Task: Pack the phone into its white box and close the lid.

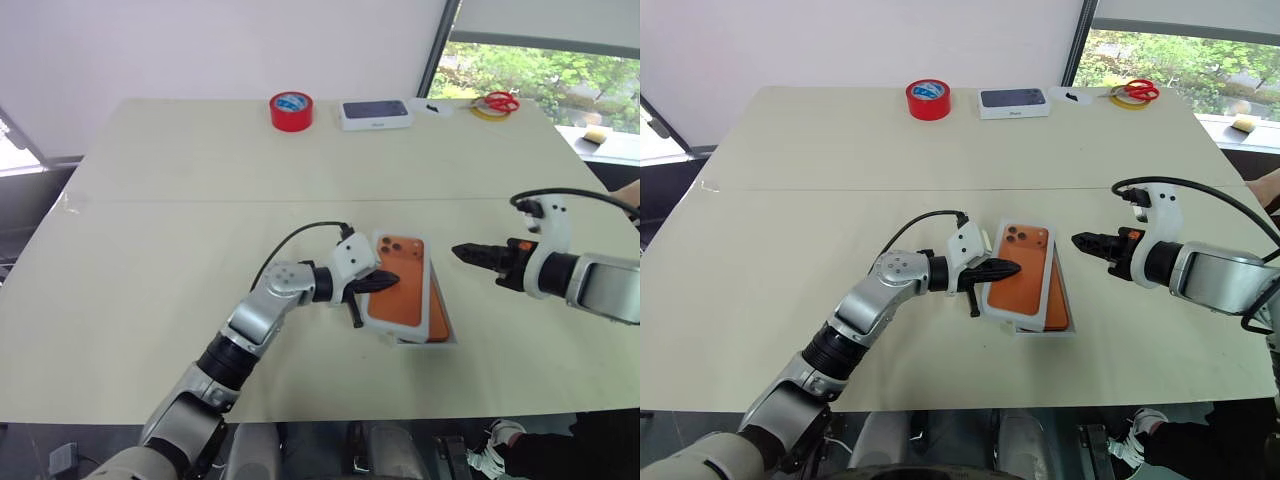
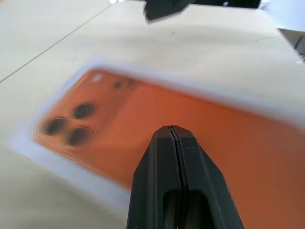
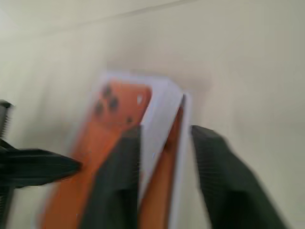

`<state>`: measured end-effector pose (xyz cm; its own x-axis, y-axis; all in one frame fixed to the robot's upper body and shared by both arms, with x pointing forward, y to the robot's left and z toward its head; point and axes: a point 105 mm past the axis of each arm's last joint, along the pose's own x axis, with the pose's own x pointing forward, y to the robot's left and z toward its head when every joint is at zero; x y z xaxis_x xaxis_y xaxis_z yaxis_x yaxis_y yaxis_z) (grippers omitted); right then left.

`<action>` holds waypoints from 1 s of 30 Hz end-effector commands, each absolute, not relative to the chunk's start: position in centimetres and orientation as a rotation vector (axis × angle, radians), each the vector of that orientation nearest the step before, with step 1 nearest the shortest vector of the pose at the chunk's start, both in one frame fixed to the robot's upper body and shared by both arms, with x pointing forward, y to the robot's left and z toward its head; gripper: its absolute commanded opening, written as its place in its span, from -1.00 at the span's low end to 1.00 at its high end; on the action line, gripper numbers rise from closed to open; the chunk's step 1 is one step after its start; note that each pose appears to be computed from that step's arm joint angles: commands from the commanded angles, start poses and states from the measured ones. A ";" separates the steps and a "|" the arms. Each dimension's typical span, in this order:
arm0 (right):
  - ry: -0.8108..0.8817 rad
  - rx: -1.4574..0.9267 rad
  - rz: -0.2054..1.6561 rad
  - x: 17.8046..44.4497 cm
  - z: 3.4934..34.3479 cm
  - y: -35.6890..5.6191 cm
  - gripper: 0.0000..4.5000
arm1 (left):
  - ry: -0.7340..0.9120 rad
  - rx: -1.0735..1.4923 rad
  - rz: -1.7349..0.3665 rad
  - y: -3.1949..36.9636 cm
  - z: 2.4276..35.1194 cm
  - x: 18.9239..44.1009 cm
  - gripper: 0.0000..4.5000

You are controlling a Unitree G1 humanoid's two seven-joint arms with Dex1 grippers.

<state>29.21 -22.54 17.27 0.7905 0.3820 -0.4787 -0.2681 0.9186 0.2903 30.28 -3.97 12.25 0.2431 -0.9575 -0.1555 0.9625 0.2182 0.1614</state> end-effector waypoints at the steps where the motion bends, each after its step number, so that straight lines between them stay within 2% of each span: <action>1: 0.528 0.058 0.359 29.0 17.4 -22.5 -0.97 | -0.016 0.211 -1.334 -4.2 13.9 30.2 -1.00; 7: 0.523 -0.171 0.371 29.0 16.5 -22.1 -0.97 | 0.011 0.185 -1.226 -1.4 14.8 31.7 -1.00; 12: 0.510 -0.257 0.404 29.2 15.6 -21.0 -0.97 | 0.096 0.208 -1.058 2.1 14.8 34.4 -1.00; 16: 0.503 -0.272 0.423 29.7 14.8 -20.1 -0.97 | 0.159 0.294 -1.015 3.4 13.8 35.3 -1.00; 23: 0.493 -0.282 0.461 29.8 14.4 -18.6 -0.97 | 0.238 0.422 -1.155 2.1 11.4 33.5 -1.00; 30: 0.490 -0.296 0.472 29.7 14.5 -18.2 -0.97 | 0.220 0.377 -1.264 -0.6 11.6 32.2 -1.00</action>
